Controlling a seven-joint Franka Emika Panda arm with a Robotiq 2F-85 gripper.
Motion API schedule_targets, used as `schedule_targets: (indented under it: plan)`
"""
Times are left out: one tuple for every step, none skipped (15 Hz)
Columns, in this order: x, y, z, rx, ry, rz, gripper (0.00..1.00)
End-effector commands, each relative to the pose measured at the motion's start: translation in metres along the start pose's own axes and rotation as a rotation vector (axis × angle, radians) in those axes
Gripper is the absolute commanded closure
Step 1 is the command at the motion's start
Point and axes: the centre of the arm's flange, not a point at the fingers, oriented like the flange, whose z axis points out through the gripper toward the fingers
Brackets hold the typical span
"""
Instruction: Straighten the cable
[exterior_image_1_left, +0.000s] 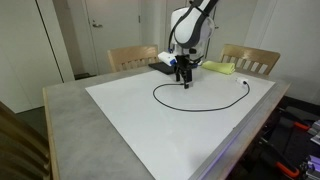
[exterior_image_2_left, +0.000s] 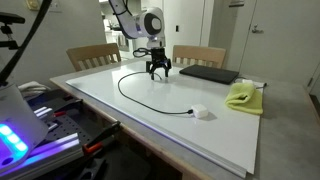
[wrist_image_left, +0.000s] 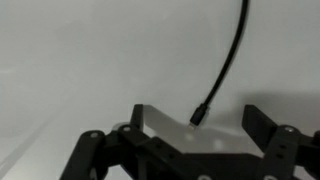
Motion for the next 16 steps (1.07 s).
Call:
schedule_targets:
  plan:
    - [0.006,-0.01,0.009,0.007,-0.004,0.066,0.0]
    - [0.008,-0.012,0.012,0.001,-0.006,0.079,0.0]
    - [0.009,-0.013,0.014,-0.008,-0.016,0.089,0.0]
    - [0.01,-0.014,0.016,-0.017,-0.031,0.096,0.08]
    - [0.011,-0.016,0.017,-0.027,-0.06,0.1,0.14]
    - [0.011,-0.02,0.015,-0.033,-0.097,0.111,0.17]
    - [0.013,-0.025,0.013,-0.04,-0.126,0.126,0.19]
    - [0.014,-0.028,0.014,-0.05,-0.156,0.138,0.31]
    - [0.017,-0.032,0.015,-0.055,-0.18,0.151,0.44]
    - [0.019,-0.036,0.012,-0.057,-0.196,0.163,0.5]
    - [0.022,-0.04,0.012,-0.059,-0.211,0.172,0.59]
    - [0.023,-0.044,0.011,-0.058,-0.221,0.179,0.66]
    - [0.023,-0.047,0.011,-0.055,-0.232,0.182,0.73]
    - [0.022,-0.05,0.01,-0.052,-0.239,0.185,0.81]
    - [0.021,-0.053,0.011,-0.048,-0.246,0.187,0.87]
    - [0.019,-0.056,0.008,-0.045,-0.247,0.188,0.95]
